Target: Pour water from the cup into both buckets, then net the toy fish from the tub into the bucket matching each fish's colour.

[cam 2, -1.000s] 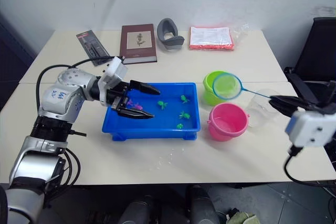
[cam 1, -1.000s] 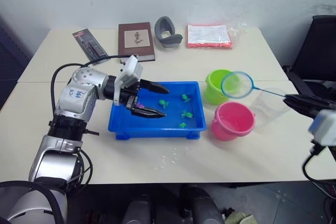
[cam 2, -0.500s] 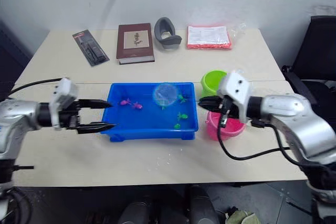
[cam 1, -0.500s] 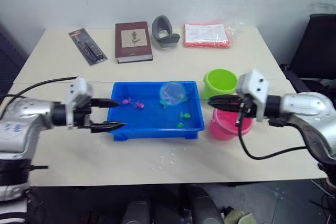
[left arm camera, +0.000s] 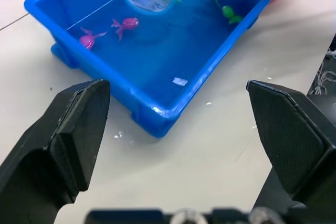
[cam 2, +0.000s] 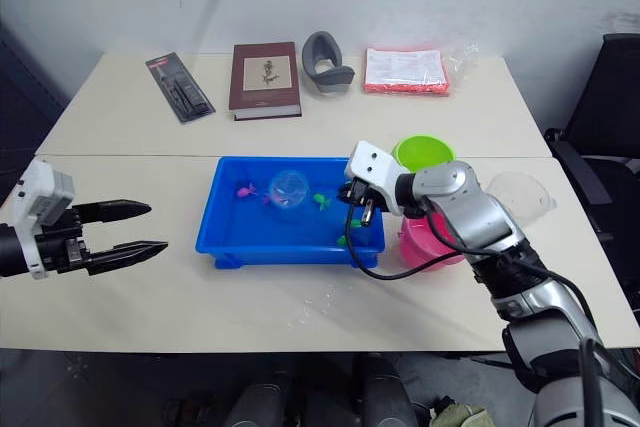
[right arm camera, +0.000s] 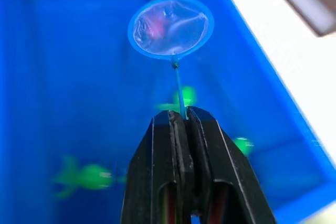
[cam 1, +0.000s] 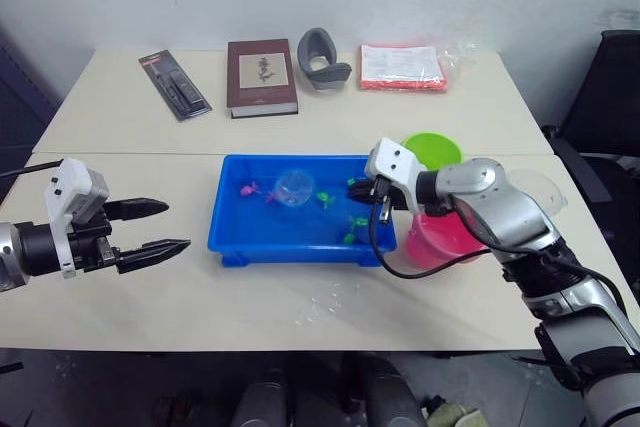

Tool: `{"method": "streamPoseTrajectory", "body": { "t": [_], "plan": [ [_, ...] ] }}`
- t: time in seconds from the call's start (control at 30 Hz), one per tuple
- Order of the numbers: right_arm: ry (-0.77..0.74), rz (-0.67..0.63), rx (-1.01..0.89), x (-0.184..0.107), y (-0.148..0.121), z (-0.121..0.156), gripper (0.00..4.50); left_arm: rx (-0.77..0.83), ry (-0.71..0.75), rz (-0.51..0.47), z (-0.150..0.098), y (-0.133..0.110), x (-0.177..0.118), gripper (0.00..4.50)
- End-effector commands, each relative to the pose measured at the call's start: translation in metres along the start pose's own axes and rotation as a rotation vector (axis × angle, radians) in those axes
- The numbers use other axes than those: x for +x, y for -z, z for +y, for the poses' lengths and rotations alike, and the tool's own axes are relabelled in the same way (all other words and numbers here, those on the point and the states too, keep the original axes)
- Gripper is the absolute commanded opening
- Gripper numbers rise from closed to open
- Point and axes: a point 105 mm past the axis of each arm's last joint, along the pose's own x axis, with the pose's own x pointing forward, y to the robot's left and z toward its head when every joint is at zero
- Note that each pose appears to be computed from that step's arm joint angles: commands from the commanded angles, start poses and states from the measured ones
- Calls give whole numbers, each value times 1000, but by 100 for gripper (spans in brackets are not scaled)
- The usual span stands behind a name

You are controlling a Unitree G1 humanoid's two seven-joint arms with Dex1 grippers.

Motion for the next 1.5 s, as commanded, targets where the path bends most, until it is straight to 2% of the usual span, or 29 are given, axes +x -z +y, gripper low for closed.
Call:
{"method": "streamPoseTrajectory", "body": {
  "t": [0.03, 0.3, 0.73, 1.0, 1.17, 1.4, 1.5],
  "plan": [
    [53, 29, -171, -1, 0, -12, 0, 31, -6, -2, 2, -7, -3, 447],
    [93, 82, -351, 6, 11, -12, 0, 54, 7, 1, 0, -12, 0, 447],
    [10, 58, -314, 36, -3, 2, 0, 85, 16, -10, 6, -20, 3, 447],
    [-58, 41, -198, 40, -3, 12, 0, 82, -4, -13, 9, -16, -2, 447],
    [-138, -12, 30, 40, -4, 24, 0, 79, -12, -8, 10, -13, -5, 447],
    [-206, -108, 252, 15, -19, 27, 0, 80, 29, -30, 5, -18, -2, 447],
    [-208, -140, 270, -2, -25, 25, 0, 94, 67, -52, 0, -25, 6, 447]
  ]
}}
